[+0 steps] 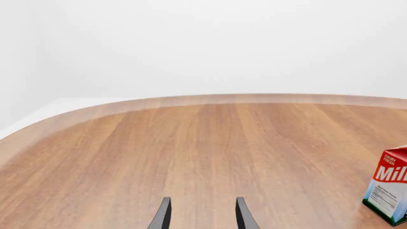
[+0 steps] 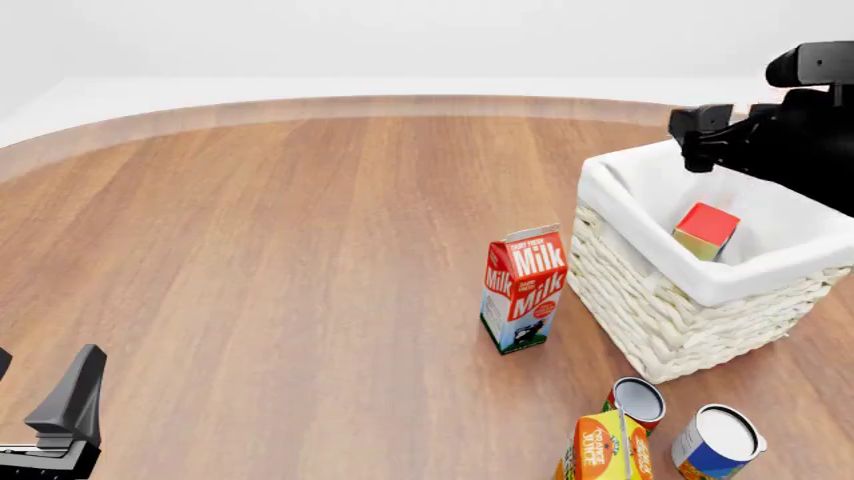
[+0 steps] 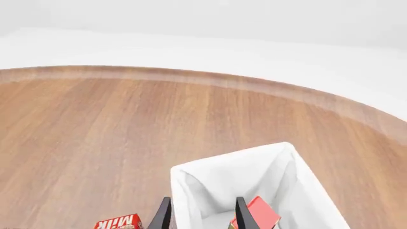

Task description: Pick up the cream cheese box and the butter, and put them in the basket.

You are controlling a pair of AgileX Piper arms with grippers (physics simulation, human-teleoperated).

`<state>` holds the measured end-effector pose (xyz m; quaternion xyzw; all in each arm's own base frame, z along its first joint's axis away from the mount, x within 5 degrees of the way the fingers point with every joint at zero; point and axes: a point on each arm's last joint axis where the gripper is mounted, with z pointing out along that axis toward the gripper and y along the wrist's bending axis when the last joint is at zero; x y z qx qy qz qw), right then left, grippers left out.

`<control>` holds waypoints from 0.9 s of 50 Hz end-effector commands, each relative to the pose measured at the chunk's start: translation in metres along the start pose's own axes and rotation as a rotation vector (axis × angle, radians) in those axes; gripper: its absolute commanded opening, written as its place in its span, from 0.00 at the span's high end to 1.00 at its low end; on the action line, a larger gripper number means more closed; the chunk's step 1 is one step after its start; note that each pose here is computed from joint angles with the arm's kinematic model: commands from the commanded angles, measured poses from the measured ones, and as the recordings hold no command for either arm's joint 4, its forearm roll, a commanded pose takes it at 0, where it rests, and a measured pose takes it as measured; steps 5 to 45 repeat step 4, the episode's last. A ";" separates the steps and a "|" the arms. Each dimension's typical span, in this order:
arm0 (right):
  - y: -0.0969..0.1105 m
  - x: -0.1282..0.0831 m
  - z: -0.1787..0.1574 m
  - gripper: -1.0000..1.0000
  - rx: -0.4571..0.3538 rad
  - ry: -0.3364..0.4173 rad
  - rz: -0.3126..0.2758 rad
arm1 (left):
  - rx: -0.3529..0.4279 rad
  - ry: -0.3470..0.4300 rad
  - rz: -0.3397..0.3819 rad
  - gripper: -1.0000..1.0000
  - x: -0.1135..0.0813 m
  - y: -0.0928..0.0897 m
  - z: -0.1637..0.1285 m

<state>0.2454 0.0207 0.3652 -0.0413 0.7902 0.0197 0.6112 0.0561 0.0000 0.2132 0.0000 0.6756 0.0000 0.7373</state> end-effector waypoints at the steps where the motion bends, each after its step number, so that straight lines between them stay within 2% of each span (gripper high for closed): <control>1: 0.013 -0.043 -0.067 0.00 -0.064 -0.157 -0.027 | 0.000 0.000 0.000 0.00 0.000 0.000 0.000; 3: 0.015 -0.045 -0.070 0.00 -0.076 -0.155 -0.034 | 0.000 0.000 0.000 0.00 0.000 0.000 0.000; 4: 0.016 -0.056 -0.092 0.00 -0.091 -0.213 -0.039 | 0.000 0.000 0.000 0.00 0.000 0.000 0.000; 45: 0.016 -0.056 -0.092 0.00 -0.091 -0.213 -0.039 | 0.000 0.000 0.000 0.00 0.000 0.000 0.000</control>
